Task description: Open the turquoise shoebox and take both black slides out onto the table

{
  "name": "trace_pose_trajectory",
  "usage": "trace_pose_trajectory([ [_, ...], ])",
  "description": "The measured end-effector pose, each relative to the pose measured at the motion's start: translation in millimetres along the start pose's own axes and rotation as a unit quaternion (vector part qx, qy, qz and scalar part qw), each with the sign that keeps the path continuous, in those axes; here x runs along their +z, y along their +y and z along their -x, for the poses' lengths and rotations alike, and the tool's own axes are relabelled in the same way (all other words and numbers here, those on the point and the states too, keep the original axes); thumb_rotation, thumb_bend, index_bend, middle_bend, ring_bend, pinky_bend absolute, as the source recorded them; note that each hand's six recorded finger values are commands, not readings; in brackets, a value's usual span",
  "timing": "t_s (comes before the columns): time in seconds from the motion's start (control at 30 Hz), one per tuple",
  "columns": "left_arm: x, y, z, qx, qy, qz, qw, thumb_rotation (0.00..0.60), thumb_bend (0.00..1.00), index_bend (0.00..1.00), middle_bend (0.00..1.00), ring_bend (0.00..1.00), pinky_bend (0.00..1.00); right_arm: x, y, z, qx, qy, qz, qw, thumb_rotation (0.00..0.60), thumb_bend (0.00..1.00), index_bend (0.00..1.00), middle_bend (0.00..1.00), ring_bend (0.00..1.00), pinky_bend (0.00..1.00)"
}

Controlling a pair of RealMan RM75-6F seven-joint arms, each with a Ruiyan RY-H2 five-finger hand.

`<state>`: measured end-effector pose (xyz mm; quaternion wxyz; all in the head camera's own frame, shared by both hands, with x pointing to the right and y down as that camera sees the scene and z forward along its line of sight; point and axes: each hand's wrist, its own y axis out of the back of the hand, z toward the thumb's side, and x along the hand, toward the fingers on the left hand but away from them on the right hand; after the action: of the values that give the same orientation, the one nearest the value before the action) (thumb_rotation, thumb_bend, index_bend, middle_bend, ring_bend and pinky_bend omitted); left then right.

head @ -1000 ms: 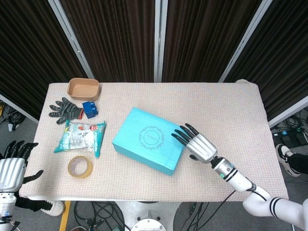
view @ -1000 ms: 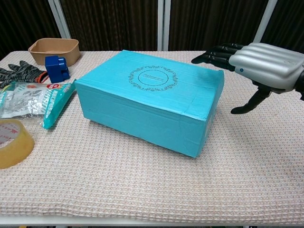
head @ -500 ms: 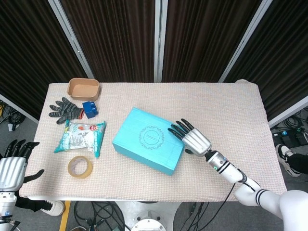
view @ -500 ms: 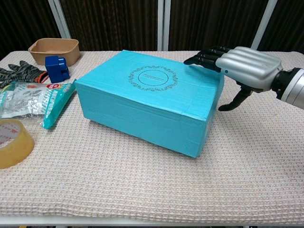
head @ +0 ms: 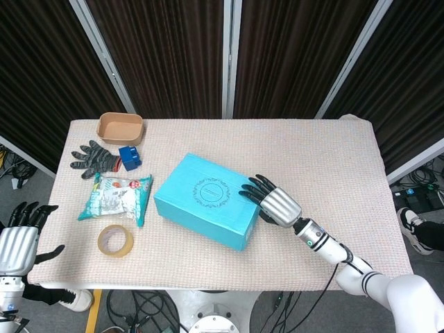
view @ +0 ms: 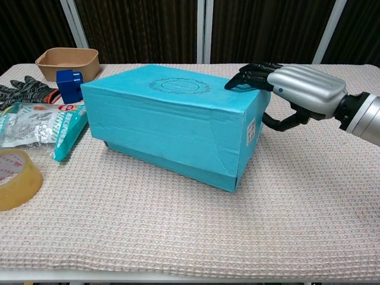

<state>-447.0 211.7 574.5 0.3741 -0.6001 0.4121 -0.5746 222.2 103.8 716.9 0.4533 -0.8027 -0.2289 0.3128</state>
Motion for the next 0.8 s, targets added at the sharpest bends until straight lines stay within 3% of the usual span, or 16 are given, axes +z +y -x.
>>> trace_pose_trajectory([
  [0.17, -1, 0, 1, -0.002, 0.001, 0.001, 1.0000, 0.600, 0.00, 0.21, 0.21, 0.11, 0.09, -2, 6, 1, -0.013, -0.024, 0.127, 0.9916, 0.600, 0.49, 0.16, 0.18, 0.05, 0.00],
  [0.27, -1, -1, 2, -0.002, 0.002, 0.003, 1.0000, 0.600, 0.00, 0.21, 0.21, 0.11, 0.09, -5, 10, 3, -0.022, -0.045, 0.223, 0.9735, 0.600, 0.47, 0.16, 0.18, 0.05, 0.00],
  [0.37, -1, -1, 2, -0.003, 0.002, 0.003, 1.0000, 0.600, 0.00, 0.21, 0.21, 0.11, 0.09, -8, 16, 5, -0.035, -0.067, 0.321, 0.9441, 0.600, 0.47, 0.16, 0.18, 0.05, 0.00],
  [0.47, -1, -1, 2, -0.005, 0.001, 0.004, 1.0000, 0.600, 0.00, 0.21, 0.21, 0.11, 0.09, -12, 23, 8, -0.050, -0.087, 0.415, 0.9044, 0.600, 0.47, 0.17, 0.18, 0.05, 0.00],
  [0.57, 0, -1, 2, -0.004, -0.001, 0.003, 1.0000, 0.600, 0.00, 0.21, 0.21, 0.11, 0.09, -18, 29, 11, -0.066, -0.110, 0.504, 0.8542, 0.600, 0.47, 0.16, 0.18, 0.03, 0.00],
  [0.6, 0, 0, 2, -0.004, -0.002, 0.003, 1.0000, 0.600, 0.00, 0.21, 0.21, 0.11, 0.09, -21, 31, 12, -0.073, -0.121, 0.535, 0.8327, 0.600, 0.47, 0.15, 0.18, 0.02, 0.00],
  [0.67, 1, 0, 1, -0.004, -0.003, 0.004, 1.0000, 0.600, 0.00, 0.21, 0.21, 0.11, 0.09, -26, 32, 13, -0.081, -0.139, 0.576, 0.8015, 0.600, 0.46, 0.13, 0.18, 0.01, 0.00],
  [0.7, 1, 0, 1, -0.004, -0.003, 0.004, 1.0000, 0.600, 0.00, 0.21, 0.21, 0.11, 0.09, -30, 33, 13, -0.086, -0.149, 0.599, 0.7818, 0.600, 0.45, 0.10, 0.16, 0.01, 0.00],
  [0.8, 1, -2, 2, -0.006, -0.002, 0.006, 1.0000, 0.600, 0.00, 0.21, 0.21, 0.11, 0.09, -39, 35, 15, -0.106, -0.171, 0.639, 0.7423, 0.600, 0.39, 0.01, 0.04, 0.00, 0.00],
])
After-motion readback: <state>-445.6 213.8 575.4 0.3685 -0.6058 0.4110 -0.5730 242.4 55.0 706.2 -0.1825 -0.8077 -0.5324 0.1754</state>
